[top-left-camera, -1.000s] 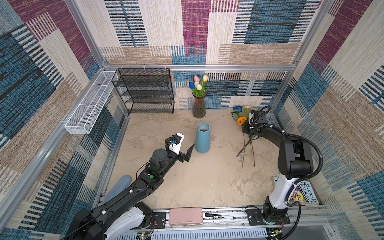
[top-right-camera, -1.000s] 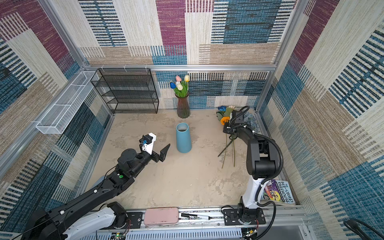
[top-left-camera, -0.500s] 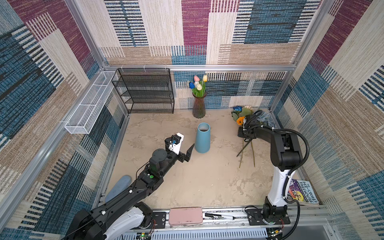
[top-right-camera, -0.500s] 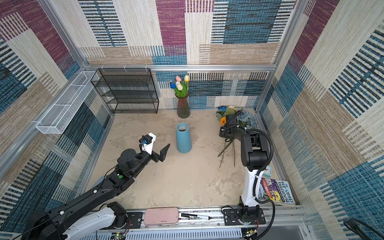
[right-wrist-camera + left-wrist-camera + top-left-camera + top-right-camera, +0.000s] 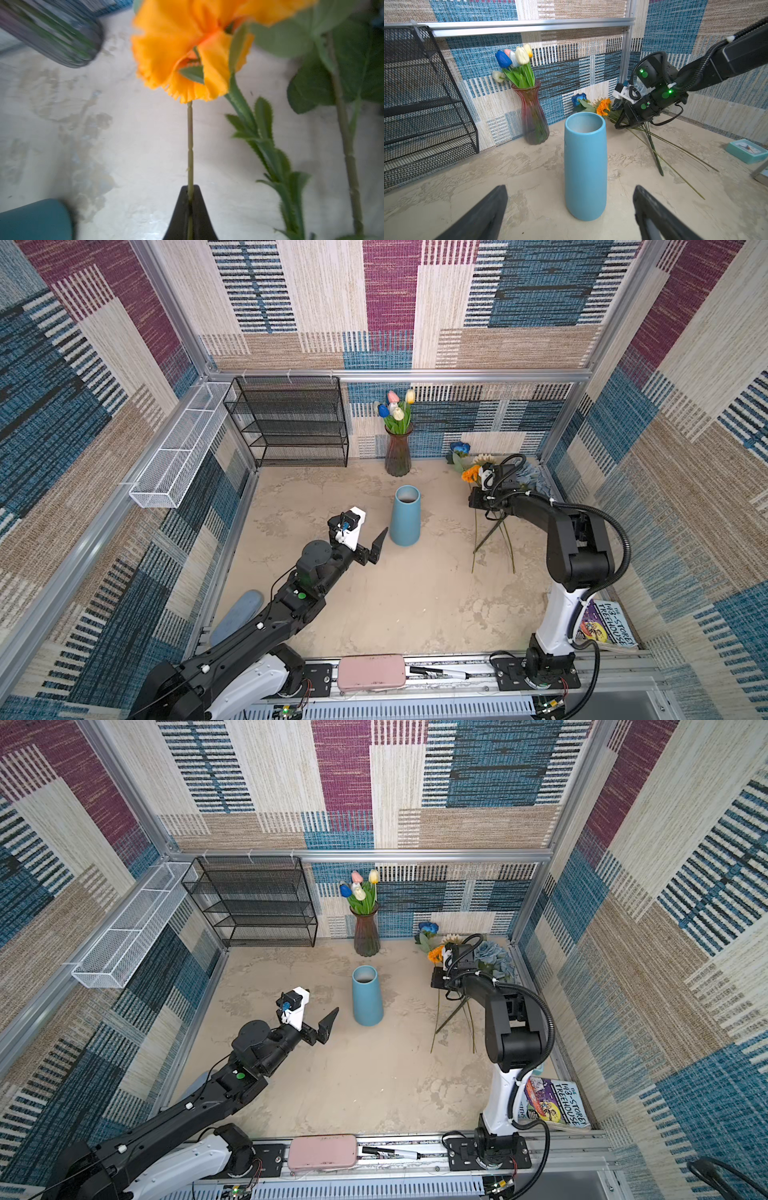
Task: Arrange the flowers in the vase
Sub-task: 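Lift the blue rose stem out of the pile with the right gripper, then carry the blue rose over the teal vase and lower its stem in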
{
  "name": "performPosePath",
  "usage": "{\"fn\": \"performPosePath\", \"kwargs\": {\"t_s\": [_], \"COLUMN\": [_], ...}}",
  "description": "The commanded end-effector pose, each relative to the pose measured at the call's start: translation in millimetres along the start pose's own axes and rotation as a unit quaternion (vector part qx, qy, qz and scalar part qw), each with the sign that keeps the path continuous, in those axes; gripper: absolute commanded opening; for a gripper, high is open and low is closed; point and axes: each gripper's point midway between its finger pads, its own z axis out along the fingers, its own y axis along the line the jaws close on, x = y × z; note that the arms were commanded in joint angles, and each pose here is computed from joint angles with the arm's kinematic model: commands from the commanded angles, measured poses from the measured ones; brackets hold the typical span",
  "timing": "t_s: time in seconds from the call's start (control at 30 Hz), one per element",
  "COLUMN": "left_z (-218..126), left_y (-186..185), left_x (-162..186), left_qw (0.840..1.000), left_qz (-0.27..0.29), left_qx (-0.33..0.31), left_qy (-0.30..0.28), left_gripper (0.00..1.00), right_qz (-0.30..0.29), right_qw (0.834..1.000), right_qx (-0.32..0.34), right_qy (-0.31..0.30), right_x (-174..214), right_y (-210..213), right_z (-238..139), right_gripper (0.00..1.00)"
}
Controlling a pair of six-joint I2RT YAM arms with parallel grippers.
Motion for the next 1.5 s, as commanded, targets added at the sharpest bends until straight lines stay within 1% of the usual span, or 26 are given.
{"fn": "performPosePath", "kwargs": {"t_s": [0.0, 0.13, 0.23, 0.33, 0.4, 0.47, 0.5, 0.6, 0.67, 0.73, 0.87, 1.0, 1.03, 1.13, 1.17, 1.27, 1.47], "left_z": [0.0, 1.4, 1.8, 1.3, 0.7, -0.3, -0.5, -3.5, -5.1, -5.8, -5.0, -6.3, -6.7, -8.0, -8.3, -9.4, -12.7], "left_y": [3.6, 2.7, 2.4, 3.1, 3.2, -1.5, -6.2, -19.5, -24.3, -26.0, -24.7, -23.9, -23.8, -23.0, -22.5, -21.5, -18.3], "left_x": [-14.0, -16.6, -19.9, -21.5, -23.2, -28.5, -29.9, -45.1, -50.6, -52.3, -48.4, -45.1, -44.7, -42.3, -41.8, -37.3, -32.3], "left_qw": [1.000, 1.000, 0.999, 0.999, 0.999, 0.999, 0.998, 0.993, 0.991, 0.989, 0.988, 0.988, 0.988, 0.989, 0.989, 0.990, 0.991], "left_qz": [0.004, 0.008, 0.012, 0.016, 0.018, 0.021, 0.025, 0.038, 0.043, 0.047, 0.052, 0.051, 0.051, 0.049, 0.049, 0.046, 0.044], "left_qx": [-0.009, -0.006, -0.005, -0.007, -0.007, 0.006, 0.019, 0.057, 0.070, 0.074, 0.067, 0.064, 0.064, 0.062, 0.061, 0.058, 0.049], "left_qy": [-0.026, -0.028, -0.029, -0.031, -0.035, -0.049, -0.054, -0.091, -0.109, -0.120, -0.128, -0.129, -0.130, -0.127, -0.126, -0.121, -0.115], "left_gripper": [0.97, 0.97, 0.97, 0.97, 0.97, 0.98, 0.99, 0.99, 0.99, 0.99, 0.99, 1.00, 1.00, 0.99, 0.99, 1.00, 0.99], "right_qz": [-0.027, -0.035, -0.039, -0.051, -0.063, -0.078, -0.083, -0.107, -0.125, -0.140, -0.173, -0.199, -0.201, -0.207, -0.205, -0.201, -0.178], "right_qw": [0.996, 0.989, 0.984, 0.980, 0.973, 0.962, 0.956, 0.926, 0.898, 0.873, 0.819, 0.770, 0.760, 0.737, 0.734, 0.725, 0.719], "right_qx": [-0.085, -0.142, -0.169, -0.177, -0.188, -0.205, -0.212, -0.254, -0.284, -0.312, -0.366, -0.404, -0.409, -0.429, -0.431, -0.434, -0.421], "right_qy": [-0.028, -0.034, -0.044, -0.079, -0.116, -0.164, -0.188, -0.259, -0.311, -0.347, -0.406, -0.451, -0.462, -0.479, -0.484, -0.496, -0.524], "right_x": [-18.1, -22.9, -28.2, -42.6, -55.9, -71.5, -78.2, -92.0, -98.1, -101.5, -110.4, -119.6, -122.5, -131.9, -135.6, -149.2, -176.7], "right_y": [35.2, 58.4, 70.8, 81.0, 92.3, 107.3, 113.5, 139.8, 159.8, 177.7, 219.3, 258.9, 266.7, 287.2, 291.6, 302.9, 311.3], "right_z": [-14.3, -27.9, -39.2, -62.8, -87.6, -120.9, -136.1, -186.8, -221.7, -246.2, -284.5, -312.5, -316.9, -323.4, -322.7, -317.2, -299.2], "right_gripper": [0.01, 0.01, 0.00, 0.00, 0.00, 0.00, 0.00, 0.00, 0.00, 0.00, 0.00, 0.00, 0.00, 0.00, 0.00, 0.00, 0.00]}}
